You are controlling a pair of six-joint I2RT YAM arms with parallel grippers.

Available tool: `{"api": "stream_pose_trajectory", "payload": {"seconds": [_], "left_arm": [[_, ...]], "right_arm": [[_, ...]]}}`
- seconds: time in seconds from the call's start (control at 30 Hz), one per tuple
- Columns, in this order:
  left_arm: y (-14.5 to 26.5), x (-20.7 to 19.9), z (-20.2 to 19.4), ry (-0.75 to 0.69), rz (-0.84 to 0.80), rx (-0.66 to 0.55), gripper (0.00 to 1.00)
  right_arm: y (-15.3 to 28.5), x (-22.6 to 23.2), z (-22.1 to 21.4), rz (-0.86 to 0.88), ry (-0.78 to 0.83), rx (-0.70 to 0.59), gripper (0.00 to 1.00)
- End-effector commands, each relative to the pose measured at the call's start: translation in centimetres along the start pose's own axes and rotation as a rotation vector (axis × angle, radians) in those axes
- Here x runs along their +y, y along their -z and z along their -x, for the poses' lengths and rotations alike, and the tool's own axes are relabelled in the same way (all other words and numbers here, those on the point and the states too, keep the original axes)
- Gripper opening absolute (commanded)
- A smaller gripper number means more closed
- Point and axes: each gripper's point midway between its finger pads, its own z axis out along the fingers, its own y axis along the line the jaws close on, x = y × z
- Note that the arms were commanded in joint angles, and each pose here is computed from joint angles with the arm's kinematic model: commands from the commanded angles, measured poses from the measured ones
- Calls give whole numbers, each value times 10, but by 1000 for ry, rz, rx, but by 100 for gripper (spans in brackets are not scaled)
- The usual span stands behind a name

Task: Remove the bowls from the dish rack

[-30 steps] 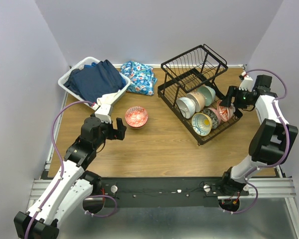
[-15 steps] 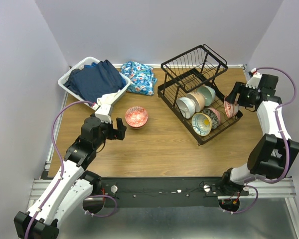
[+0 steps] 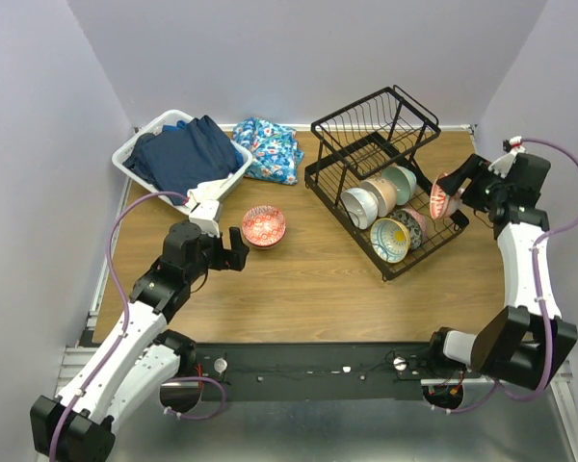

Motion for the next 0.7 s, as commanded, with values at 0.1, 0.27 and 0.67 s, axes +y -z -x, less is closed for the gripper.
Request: {"api": "stream_pose_trajectory", "payload": {"seconds": [0.1, 0.27, 0.67], "left_arm": [[-6, -36, 30, 97, -134, -53, 99], [-16, -66, 41, 180, -227, -57, 99], [-48, -166, 70, 375, -417, -66, 99]], "right_arm": [[22, 67, -19, 295, -197, 1, 5], [34, 87, -32, 381, -231, 12, 5], [51, 130, -76, 597, -322, 127, 5]]}}
